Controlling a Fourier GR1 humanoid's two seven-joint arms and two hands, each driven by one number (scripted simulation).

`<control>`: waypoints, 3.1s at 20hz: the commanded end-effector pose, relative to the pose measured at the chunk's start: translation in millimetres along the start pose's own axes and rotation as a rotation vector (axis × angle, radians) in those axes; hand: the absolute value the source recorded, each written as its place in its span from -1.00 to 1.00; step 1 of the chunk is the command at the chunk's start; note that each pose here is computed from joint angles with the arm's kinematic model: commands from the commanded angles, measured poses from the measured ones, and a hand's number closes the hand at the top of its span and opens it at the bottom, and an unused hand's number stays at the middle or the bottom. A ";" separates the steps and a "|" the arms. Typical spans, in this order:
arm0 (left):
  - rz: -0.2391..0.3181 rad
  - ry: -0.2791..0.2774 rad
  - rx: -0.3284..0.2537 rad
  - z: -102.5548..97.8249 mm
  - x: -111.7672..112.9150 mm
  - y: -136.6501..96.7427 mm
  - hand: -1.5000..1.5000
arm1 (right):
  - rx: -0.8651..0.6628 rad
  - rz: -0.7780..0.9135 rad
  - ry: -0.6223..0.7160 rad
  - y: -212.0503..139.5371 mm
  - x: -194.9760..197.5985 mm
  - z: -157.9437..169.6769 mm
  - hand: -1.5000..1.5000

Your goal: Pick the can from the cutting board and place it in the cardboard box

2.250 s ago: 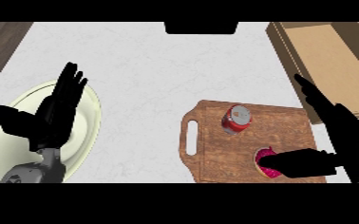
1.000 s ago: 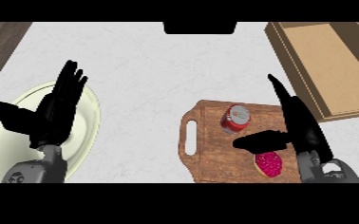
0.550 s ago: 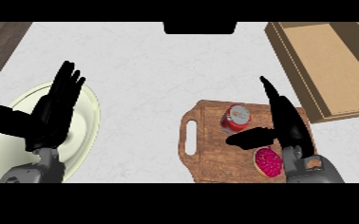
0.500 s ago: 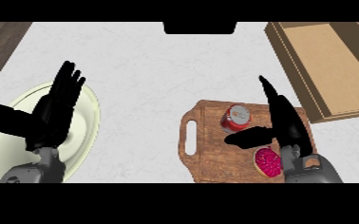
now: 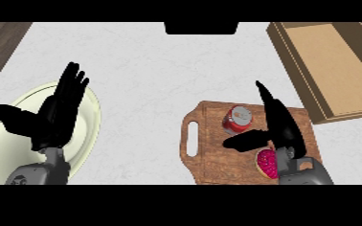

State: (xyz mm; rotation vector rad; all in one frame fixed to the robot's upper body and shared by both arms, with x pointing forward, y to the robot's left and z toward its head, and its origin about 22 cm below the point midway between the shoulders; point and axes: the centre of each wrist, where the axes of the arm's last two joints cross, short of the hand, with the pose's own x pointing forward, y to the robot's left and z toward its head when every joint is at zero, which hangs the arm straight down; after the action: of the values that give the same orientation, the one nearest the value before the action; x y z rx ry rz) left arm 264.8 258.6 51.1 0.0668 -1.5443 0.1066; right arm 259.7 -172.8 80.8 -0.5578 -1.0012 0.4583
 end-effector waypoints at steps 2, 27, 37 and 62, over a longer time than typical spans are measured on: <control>-0.004 0.000 0.002 -1.1 8.1 -3.7 0.00 | 0.026 0.008 0.008 15.4 -6.4 4.9 -1.00; 0.013 -0.007 0.010 2.0 5.4 2.8 0.00 | -0.070 0.247 -0.162 41.4 1.0 -34.8 1.00; 0.005 -0.006 -0.029 -2.7 -0.6 9.5 0.00 | -0.060 0.690 -0.498 83.1 93.5 -57.3 1.00; -0.010 -0.001 0.005 5.3 -2.8 -6.2 0.00 | -0.673 0.300 -0.427 -78.2 194.4 -17.2 1.00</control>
State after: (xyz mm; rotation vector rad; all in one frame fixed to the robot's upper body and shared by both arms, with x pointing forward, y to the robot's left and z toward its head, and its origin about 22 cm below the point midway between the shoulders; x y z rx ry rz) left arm 261.3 261.4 54.1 0.0779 -1.5442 0.1058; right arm 364.8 -95.6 221.6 -1.2023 -1.5380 0.6114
